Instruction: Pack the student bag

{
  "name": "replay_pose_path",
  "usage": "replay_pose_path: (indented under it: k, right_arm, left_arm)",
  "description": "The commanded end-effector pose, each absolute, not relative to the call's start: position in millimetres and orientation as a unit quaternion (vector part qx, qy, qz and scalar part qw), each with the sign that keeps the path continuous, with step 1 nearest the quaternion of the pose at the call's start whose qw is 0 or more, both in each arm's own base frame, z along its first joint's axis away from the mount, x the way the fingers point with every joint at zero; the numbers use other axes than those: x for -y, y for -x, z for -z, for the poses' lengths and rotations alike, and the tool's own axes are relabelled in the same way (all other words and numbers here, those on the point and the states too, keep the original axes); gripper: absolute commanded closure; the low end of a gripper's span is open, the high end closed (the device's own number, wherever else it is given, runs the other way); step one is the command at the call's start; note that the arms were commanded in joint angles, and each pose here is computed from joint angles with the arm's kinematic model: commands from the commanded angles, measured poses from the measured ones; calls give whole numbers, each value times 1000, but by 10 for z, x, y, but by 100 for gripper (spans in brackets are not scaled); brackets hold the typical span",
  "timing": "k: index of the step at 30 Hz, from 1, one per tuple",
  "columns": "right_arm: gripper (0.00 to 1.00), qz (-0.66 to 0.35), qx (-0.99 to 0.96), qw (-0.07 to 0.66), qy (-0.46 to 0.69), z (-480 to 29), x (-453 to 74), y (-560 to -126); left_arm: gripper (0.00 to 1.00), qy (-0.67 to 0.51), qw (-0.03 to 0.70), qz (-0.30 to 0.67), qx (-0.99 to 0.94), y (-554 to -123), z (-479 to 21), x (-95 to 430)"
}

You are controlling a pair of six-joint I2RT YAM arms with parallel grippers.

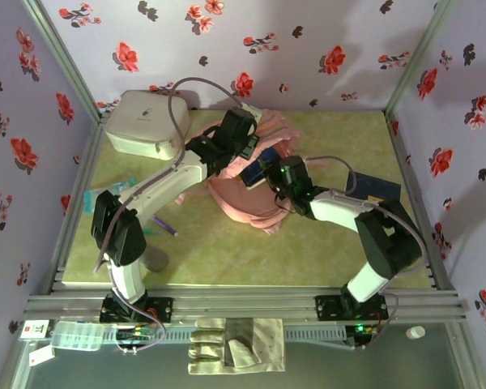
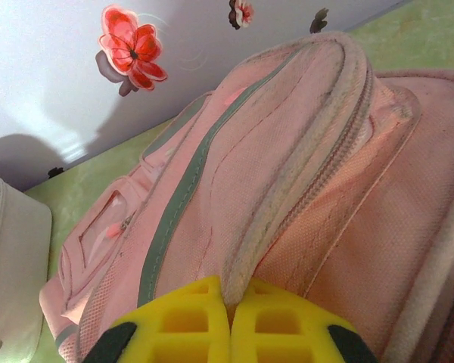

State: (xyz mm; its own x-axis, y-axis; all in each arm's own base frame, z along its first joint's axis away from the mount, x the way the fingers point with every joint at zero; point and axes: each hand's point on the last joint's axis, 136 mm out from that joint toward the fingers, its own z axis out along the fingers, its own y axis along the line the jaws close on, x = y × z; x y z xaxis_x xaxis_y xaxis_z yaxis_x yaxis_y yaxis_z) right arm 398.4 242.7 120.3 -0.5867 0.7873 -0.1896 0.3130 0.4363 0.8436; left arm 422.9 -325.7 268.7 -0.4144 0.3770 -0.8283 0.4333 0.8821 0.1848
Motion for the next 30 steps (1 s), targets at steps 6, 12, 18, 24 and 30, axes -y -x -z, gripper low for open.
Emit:
replay_pose_path:
  k: [6, 12, 18, 24, 30]
  right_arm:
    - [94, -459, -739, 310, -382, -1379, -2741, -4434]
    - [89, -453, -748, 288, -390, -1309, -2931, -4571]
    - [79, -457, -756, 270, -383, -1194, -3032, -4595]
    - [47, -437, -781, 290, -338, -1405, -2898, -4384]
    - [37, -393, -812, 310, -299, -1553, -2510, -3932]
  left_arm:
    - [100, -169, 568, 92, -800, -4249, -3541, 3136]
    - [100, -157, 561, 99, -807, -4294, -3503, 3085]
    - [100, -162, 556, 101, -809, -4280, -3498, 3080]
    - [100, -150, 553, 101, -813, -4302, -3447, 2996]
    - [100, -143, 548, 93, -819, -4305, -3376, 2847]
